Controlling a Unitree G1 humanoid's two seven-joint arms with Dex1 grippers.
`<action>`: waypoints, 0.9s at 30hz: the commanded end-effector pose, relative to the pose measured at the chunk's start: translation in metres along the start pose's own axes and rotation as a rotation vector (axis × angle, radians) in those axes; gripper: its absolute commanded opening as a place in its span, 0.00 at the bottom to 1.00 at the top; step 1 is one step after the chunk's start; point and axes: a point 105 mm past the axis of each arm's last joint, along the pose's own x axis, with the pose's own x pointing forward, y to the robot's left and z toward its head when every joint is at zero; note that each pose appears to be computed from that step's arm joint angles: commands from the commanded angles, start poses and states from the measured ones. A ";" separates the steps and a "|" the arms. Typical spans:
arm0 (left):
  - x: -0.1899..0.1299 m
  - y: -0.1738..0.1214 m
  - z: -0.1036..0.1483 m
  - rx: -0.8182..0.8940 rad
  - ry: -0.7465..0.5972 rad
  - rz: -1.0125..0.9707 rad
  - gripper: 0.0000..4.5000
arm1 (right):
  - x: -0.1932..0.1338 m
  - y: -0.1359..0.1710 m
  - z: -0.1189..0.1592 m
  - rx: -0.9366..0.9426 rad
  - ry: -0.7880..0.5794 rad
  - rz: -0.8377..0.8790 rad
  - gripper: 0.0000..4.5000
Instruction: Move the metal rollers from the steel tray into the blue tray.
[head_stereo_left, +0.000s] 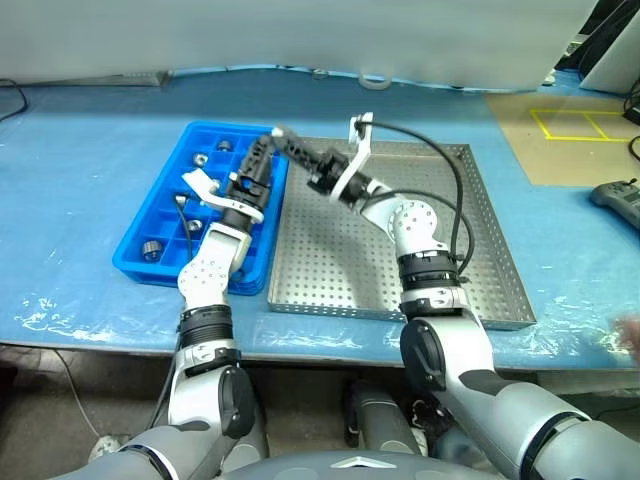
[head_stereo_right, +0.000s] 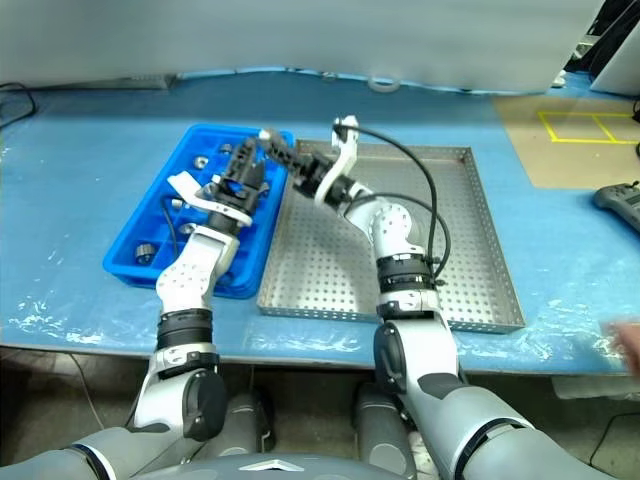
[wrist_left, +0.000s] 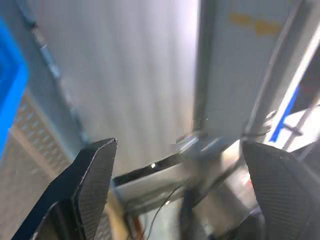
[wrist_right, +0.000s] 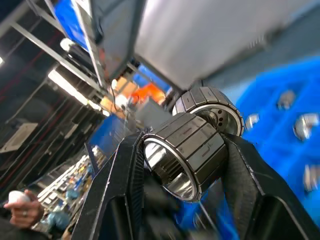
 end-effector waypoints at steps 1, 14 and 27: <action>0.005 -0.015 -0.002 -0.028 0.006 -0.060 0.96 | 0.007 0.031 0.008 -0.047 -0.001 0.124 0.47; 0.003 -0.008 -0.015 -0.013 0.066 -0.022 0.96 | 0.005 0.041 0.003 -0.055 0.034 0.188 0.47; -0.009 0.022 -0.023 0.037 0.096 0.107 0.96 | 0.004 0.046 0.001 -0.059 0.043 0.206 0.47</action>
